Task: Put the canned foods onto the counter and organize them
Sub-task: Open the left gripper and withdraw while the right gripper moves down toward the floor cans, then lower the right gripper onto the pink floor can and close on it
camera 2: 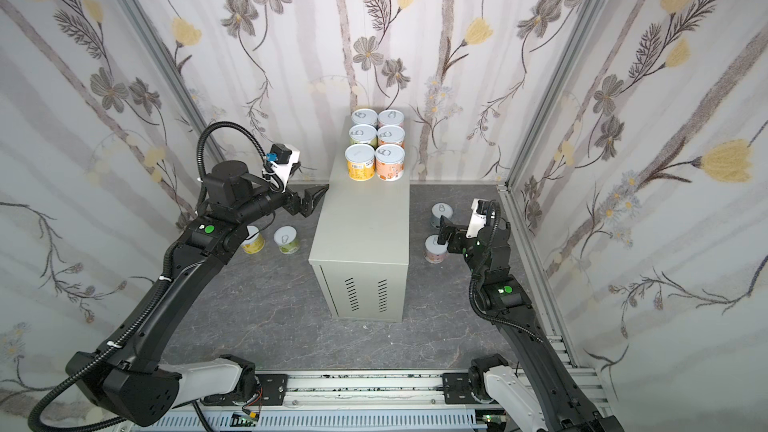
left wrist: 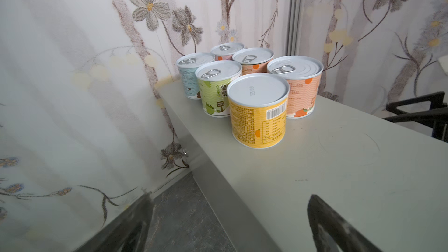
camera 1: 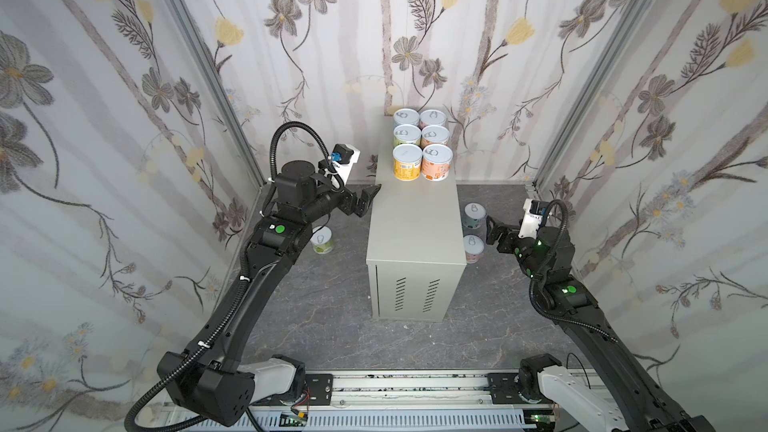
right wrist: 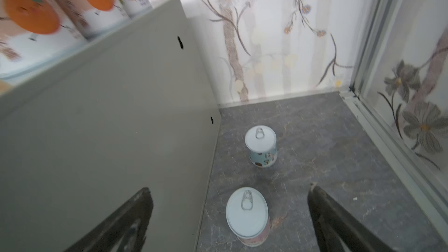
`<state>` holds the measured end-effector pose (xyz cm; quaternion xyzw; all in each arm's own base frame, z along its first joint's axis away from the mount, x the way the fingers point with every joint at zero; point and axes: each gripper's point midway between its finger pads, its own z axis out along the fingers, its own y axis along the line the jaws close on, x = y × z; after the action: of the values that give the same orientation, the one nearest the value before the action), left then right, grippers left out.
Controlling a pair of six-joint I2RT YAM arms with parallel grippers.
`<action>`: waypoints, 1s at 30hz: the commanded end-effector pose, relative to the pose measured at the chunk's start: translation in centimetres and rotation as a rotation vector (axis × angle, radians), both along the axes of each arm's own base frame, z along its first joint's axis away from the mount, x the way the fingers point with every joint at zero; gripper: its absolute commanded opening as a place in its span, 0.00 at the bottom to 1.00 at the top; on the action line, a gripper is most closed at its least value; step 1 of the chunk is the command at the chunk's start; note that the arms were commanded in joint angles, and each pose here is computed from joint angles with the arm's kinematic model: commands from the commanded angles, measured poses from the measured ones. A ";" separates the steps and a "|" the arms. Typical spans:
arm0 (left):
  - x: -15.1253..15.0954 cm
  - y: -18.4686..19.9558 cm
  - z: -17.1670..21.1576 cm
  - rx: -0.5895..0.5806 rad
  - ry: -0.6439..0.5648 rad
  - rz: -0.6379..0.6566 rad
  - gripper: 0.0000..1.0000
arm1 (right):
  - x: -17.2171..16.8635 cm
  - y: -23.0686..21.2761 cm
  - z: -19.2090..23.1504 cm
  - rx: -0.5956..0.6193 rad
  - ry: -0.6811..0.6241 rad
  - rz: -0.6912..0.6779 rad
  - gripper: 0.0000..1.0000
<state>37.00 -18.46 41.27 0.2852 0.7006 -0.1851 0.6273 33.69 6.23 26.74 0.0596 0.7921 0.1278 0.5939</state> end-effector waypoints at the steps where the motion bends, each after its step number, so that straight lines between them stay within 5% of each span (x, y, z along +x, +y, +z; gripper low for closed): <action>1: -0.2 0.9 0.7 -0.056 -0.026 0.016 1.00 | 0.3 -0.1 -2.7 0.096 0.075 -0.034 1.00; 22: 1.2 4.5 -3.5 -0.061 0.051 0.111 1.00 | 8.8 3.7 -14.6 0.077 0.402 0.133 1.00; 30: 1.9 5.3 -4.5 -0.056 0.074 0.134 1.00 | 9.1 3.9 -18.2 0.047 0.495 0.136 1.00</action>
<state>38.48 -13.18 36.26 0.2121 0.7455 -0.1727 0.6078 42.54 9.71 8.57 0.0611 0.9123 0.1646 0.3699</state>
